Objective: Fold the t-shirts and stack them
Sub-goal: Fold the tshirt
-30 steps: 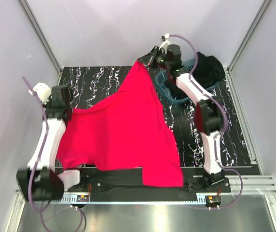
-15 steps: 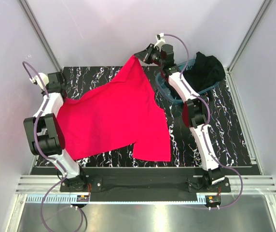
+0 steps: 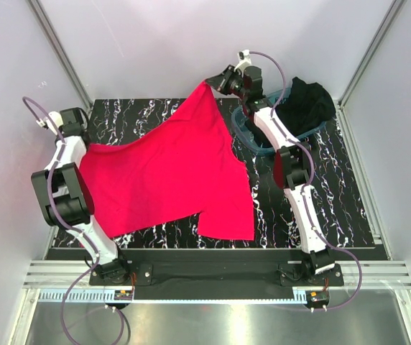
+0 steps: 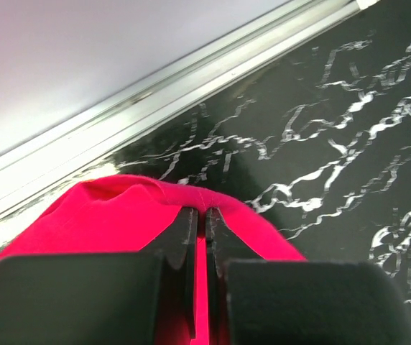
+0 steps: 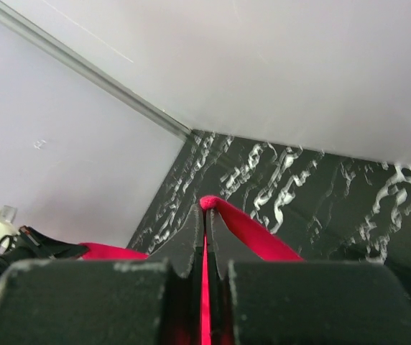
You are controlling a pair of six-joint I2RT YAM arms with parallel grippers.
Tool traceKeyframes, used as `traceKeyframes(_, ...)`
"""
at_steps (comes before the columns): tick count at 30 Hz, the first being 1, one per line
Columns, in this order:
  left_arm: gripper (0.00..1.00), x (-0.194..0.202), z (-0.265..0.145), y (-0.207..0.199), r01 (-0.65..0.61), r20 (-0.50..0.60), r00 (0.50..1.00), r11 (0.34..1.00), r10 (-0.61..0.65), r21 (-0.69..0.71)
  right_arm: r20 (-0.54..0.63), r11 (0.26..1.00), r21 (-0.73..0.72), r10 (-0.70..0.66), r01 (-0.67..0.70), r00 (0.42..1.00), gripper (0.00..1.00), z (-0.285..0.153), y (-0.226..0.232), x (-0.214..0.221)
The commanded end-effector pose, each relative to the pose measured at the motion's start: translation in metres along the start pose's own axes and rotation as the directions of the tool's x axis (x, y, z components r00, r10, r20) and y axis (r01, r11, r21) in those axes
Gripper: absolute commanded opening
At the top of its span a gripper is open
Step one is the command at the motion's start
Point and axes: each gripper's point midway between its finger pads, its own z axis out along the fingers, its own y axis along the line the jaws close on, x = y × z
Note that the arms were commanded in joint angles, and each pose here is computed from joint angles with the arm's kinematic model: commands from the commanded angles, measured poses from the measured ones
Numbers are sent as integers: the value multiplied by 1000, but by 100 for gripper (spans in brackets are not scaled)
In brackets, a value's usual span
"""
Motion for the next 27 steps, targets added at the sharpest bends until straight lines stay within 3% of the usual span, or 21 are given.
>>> traceKeyframes(1,0,-25,-10,-2,10,8,1000,1000,-11,21,0,1000,-1,-4,4,1000,0,-13,20,-18)
traceKeyframes(16,0,3,-9,18,-170,-202,965,986,166,0,-245,973,212,142,-90,959,0,-87,46,13)
traceKeyframes(27,0,9,-10,34,-241,-249,942,970,226,-32,-387,905,385,339,-184,858,0,-131,34,57)
